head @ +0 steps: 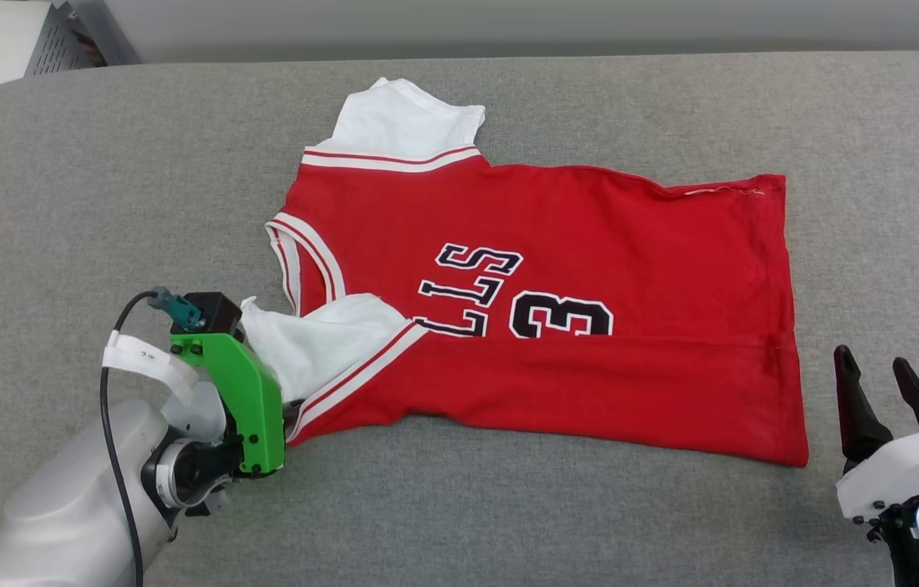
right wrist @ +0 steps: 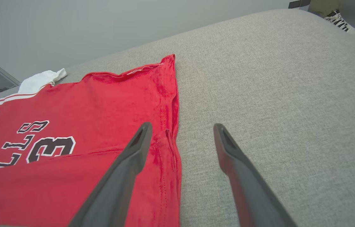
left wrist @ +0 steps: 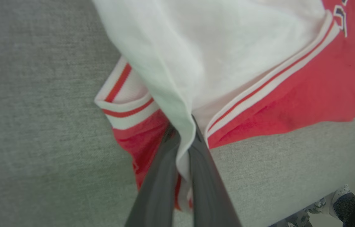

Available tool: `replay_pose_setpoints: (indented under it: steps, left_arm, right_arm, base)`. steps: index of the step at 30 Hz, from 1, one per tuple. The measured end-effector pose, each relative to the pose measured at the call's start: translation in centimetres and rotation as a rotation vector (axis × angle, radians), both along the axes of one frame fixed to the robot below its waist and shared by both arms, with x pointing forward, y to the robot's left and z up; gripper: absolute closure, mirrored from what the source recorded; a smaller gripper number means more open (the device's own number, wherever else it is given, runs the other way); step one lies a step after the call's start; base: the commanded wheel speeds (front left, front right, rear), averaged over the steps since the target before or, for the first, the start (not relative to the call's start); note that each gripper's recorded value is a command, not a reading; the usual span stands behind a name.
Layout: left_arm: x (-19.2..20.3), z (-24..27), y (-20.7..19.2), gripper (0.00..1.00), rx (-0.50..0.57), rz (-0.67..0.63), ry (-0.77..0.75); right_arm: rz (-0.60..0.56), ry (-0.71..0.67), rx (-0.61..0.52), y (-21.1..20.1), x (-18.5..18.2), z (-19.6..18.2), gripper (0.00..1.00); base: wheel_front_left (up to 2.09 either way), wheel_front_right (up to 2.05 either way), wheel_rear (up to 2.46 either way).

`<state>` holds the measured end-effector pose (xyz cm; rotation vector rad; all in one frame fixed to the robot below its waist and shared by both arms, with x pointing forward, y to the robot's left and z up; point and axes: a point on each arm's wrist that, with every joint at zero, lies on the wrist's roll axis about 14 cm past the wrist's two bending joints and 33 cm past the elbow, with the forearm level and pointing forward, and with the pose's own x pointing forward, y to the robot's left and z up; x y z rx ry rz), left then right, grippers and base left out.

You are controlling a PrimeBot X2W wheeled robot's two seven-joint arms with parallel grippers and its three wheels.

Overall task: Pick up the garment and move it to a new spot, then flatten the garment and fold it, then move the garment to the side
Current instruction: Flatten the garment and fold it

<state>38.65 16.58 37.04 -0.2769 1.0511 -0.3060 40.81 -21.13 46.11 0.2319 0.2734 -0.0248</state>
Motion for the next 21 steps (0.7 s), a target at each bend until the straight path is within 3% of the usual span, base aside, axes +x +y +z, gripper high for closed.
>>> replay_pose_setpoints:
  steps: [12, 21]
  left_arm:
    - [0.9, 5.2, -0.1, 1.0, 0.044, -0.052, -0.201]
    - [0.5, 5.8, -0.2, 1.0, 0.045, -0.051, -0.212]
  right_arm:
    - [0.118, 0.381, 0.02, 0.2, -2.4, -3.8, 0.0]
    - [0.243, 0.56, 0.022, 3.0, -2.8, -6.4, 0.0]
  base:
    - [0.0, 0.0, 0.0]
    - [0.0, 0.0, 0.0]
